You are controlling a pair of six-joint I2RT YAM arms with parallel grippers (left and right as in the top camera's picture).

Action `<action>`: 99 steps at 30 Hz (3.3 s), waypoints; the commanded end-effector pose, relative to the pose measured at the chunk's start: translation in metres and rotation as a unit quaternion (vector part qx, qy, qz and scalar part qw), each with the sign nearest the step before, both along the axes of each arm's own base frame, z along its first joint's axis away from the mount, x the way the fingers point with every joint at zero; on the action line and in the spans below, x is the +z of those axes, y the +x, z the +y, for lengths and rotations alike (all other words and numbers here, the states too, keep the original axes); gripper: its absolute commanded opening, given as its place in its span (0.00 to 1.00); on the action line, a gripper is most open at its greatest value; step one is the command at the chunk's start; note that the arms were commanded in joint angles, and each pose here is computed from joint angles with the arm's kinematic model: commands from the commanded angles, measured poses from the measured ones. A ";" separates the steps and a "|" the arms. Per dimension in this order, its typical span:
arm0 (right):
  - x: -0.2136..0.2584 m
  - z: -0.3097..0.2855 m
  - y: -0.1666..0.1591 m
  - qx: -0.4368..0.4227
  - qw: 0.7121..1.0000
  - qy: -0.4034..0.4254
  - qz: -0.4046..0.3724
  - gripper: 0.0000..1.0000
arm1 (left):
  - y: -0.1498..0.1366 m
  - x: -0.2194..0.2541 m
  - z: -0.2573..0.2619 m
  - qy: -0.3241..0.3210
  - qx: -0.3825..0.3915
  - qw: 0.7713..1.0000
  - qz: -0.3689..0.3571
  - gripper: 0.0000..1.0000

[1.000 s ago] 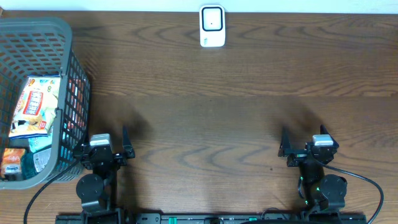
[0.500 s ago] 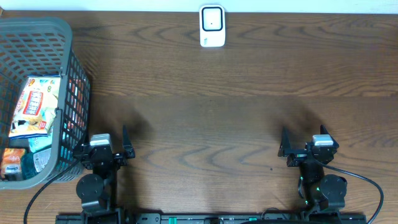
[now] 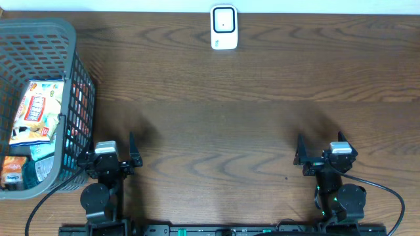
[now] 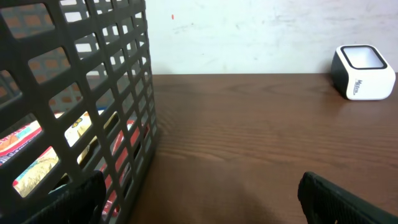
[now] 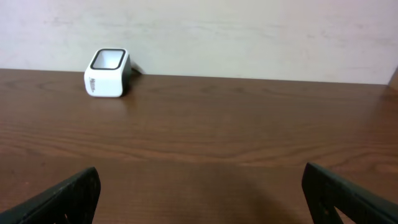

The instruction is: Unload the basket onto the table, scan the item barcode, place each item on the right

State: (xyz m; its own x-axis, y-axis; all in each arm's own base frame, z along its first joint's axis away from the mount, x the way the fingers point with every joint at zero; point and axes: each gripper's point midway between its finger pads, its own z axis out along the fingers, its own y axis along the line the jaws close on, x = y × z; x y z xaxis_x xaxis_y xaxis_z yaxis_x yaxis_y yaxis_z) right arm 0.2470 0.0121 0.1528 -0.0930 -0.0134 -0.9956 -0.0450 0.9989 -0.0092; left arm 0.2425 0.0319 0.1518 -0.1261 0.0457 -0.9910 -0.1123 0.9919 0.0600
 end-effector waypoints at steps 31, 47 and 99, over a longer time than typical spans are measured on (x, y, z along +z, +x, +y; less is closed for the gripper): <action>-0.002 0.000 0.000 -0.002 1.000 0.001 0.003 0.99 | -0.028 0.058 -0.005 -0.092 0.013 0.995 0.035 0.99; -0.002 0.000 0.000 -0.002 1.000 0.001 0.003 0.99 | -0.004 0.056 -0.010 -0.118 -0.001 0.979 0.165 0.99; -0.002 0.000 0.000 -0.002 1.000 0.001 0.003 0.99 | 0.074 0.217 -0.013 -0.228 -0.014 0.954 0.192 0.99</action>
State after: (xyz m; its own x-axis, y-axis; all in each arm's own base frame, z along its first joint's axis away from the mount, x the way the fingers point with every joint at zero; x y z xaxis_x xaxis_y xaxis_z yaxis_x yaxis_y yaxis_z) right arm 0.2470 0.0120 0.1524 -0.0949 -0.0135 -0.9954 -0.0447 0.9990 -0.0093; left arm 0.3124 -0.0012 0.3544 -0.5404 -0.2819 -0.7928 -0.0169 0.9457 -0.3247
